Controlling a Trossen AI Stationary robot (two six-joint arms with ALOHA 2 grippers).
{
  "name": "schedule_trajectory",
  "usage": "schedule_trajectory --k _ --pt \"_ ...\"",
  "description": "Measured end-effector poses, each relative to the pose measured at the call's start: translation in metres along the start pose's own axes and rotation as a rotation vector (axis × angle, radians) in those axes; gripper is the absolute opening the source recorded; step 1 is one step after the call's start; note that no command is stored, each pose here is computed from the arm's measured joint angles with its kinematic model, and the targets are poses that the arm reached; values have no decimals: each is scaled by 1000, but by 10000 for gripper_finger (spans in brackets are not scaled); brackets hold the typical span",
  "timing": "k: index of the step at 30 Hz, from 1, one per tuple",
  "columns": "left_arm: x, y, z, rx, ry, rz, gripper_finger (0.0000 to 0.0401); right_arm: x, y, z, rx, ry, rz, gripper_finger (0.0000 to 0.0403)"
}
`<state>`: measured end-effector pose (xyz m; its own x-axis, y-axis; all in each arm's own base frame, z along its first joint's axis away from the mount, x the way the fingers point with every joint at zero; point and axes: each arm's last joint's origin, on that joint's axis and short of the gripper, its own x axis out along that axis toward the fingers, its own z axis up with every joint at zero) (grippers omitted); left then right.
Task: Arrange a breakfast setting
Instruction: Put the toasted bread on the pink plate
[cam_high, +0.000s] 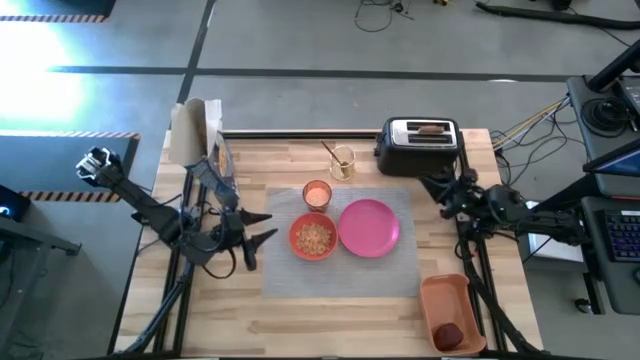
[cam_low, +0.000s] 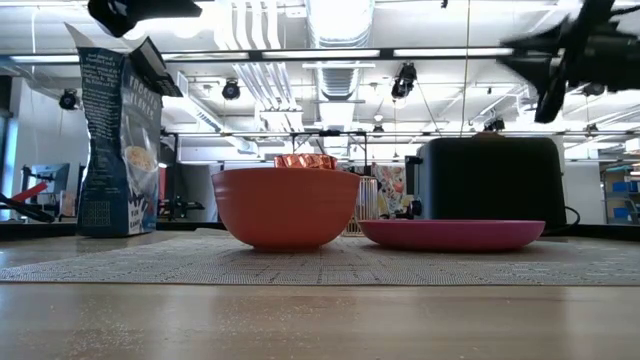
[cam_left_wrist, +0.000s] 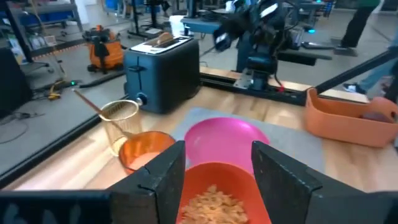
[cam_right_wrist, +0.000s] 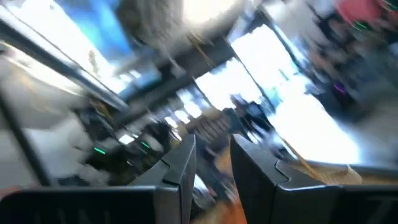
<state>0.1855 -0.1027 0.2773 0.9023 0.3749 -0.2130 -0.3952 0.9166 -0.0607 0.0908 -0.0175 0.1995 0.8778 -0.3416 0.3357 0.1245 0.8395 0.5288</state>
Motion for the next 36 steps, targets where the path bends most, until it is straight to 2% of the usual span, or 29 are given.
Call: schedule_trajectory --k 4,9,11,15,20,23,27,30,32,36 --pt "-1 4 1 24 -5 -2 154 -1 8 11 -17 -87 105 91" --pt "1 12 -2 56 -8 37 145 5 14 25 -81 -64 -2 91" --pt "3 17 -5 50 -9 56 142 10 19 32 -124 7 -65 91" --pt "4 26 -7 29 -21 78 139 21 29 51 -206 181 -255 91" --pt "3 34 -6 33 -32 96 139 25 37 77 -346 363 -688 91" --pt "4 39 -4 56 -37 118 139 24 45 94 -326 464 -787 98" --pt "8 45 -2 84 -36 153 139 30 57 110 -286 536 -795 128" --pt "13 48 -1 82 -26 154 139 39 64 118 -320 556 -770 158" --pt "16 50 -1 79 -13 135 139 46 68 121 -397 596 -748 178" --pt "19 51 -1 75 2 104 139 73 68 110 -707 811 -719 203"
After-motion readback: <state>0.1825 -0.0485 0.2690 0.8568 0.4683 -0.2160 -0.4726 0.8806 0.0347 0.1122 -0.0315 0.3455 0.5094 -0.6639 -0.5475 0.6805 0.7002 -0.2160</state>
